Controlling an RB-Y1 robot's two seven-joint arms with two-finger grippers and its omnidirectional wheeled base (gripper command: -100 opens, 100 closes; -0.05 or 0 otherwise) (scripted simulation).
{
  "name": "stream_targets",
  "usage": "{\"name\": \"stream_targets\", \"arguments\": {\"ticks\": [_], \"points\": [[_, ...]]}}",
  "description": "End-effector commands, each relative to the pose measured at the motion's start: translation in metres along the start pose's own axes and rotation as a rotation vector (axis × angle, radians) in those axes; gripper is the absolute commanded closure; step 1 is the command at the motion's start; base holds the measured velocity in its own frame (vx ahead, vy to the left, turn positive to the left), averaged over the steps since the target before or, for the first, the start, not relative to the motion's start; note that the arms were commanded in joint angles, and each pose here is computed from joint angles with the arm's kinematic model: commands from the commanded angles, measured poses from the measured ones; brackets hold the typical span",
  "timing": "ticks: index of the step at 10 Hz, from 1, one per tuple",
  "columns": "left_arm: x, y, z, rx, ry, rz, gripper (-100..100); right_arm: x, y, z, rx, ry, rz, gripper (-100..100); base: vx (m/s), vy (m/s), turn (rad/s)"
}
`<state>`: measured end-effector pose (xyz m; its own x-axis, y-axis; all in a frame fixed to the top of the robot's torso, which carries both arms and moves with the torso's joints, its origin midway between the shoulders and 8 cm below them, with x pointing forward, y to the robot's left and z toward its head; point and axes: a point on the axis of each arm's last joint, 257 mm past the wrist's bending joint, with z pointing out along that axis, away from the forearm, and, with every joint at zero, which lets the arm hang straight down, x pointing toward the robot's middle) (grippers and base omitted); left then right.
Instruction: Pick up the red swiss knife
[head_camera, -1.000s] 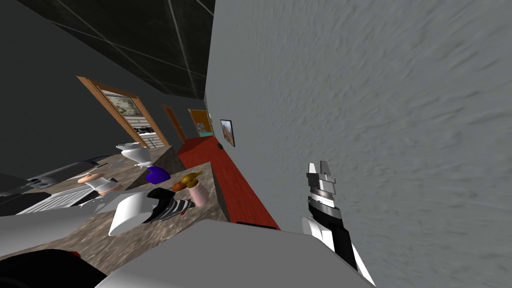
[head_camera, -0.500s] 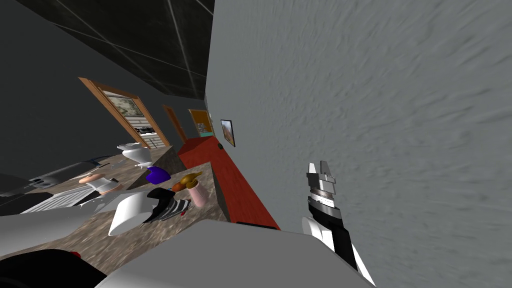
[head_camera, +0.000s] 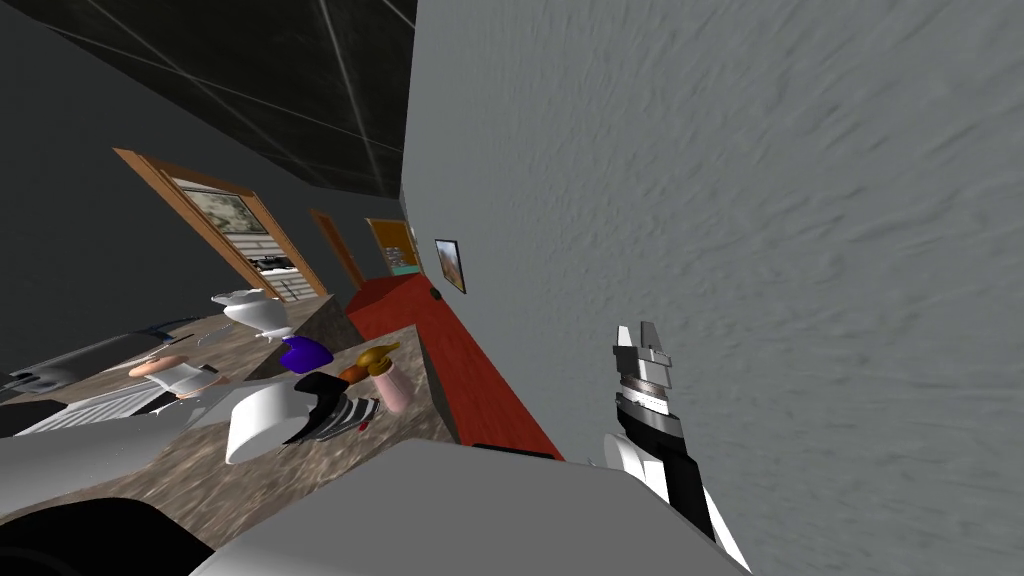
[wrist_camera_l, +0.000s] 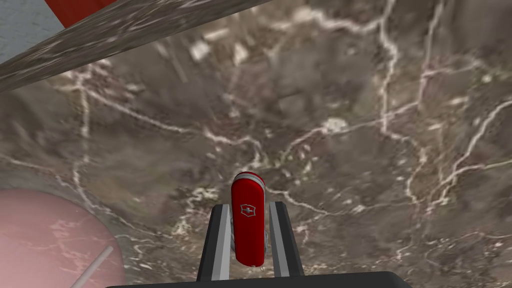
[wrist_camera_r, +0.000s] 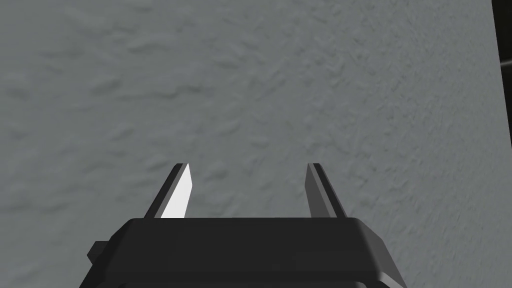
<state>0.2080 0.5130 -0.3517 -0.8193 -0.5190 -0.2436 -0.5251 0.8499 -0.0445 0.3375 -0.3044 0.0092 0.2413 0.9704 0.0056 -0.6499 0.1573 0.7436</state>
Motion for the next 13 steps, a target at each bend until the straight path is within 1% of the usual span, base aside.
{"name": "stream_targets", "arguments": {"ticks": [1,2,3,4,5,6,7,8,9,10,11,12,13], "points": [[-0.006,0.001,-0.001,-0.002,-0.007,-0.003,100,0.000,0.000,0.000,0.000,0.000,0.000,0,-0.063,-0.012,-0.042],[-0.006,0.007,-0.001,-0.012,0.000,-0.018,100,0.000,0.000,0.000,0.000,0.000,0.000,0,-0.054,-0.009,-0.096],[-0.011,0.005,-0.002,-0.008,-0.008,-0.017,100,0.000,0.000,0.000,0.000,0.000,0.000,0,-0.042,-0.009,-0.049],[-0.012,0.011,-0.002,-0.016,-0.001,-0.033,100,0.000,0.000,0.000,0.000,0.000,0.000,0,-0.054,-0.025,-0.081],[-0.016,0.009,-0.003,-0.013,-0.009,-0.032,100,0.000,0.000,0.000,0.000,0.000,0.000,0,-0.046,-0.016,-0.057],[-0.017,0.015,-0.004,-0.019,-0.002,-0.048,100,0.000,0.000,0.000,0.000,0.000,0.000,0,-0.055,-0.013,-0.117],[-0.020,0.014,-0.005,-0.016,-0.009,-0.048,100,0.000,0.000,0.000,0.000,0.000,0.000,0,-0.049,-0.011,-0.065],[-0.021,0.020,-0.006,-0.022,-0.001,-0.065,100,0.000,0.000,0.000,0.000,0.000,0.000,0,-0.054,-0.017,-0.105],[-0.025,0.019,-0.007,-0.019,-0.008,-0.065,100,0.000,0.000,0.000,0.000,0.000,0.000,0,-0.046,-0.016,-0.050],[-0.026,0.025,-0.008,-0.023,0.000,-0.082,100,0.000,0.000,0.000,0.000,0.000,0.000,0,-0.053,-0.018,-0.105],[-0.028,0.024,-0.009,-0.021,-0.006,-0.082,100,0.000,0.000,0.000,0.000,0.000,0.000,0,-0.046,-0.014,-0.053],[-0.028,0.030,-0.010,-0.025,0.005,-0.100,100,0.000,0.000,0.000,0.000,0.000,0.000,0,-0.052,-0.025,-0.095],[-0.032,0.029,-0.012,-0.021,-0.003,-0.100,100,0.000,0.000,0.000,0.000,0.000,0.000,0,-0.042,-0.018,-0.048]]}}
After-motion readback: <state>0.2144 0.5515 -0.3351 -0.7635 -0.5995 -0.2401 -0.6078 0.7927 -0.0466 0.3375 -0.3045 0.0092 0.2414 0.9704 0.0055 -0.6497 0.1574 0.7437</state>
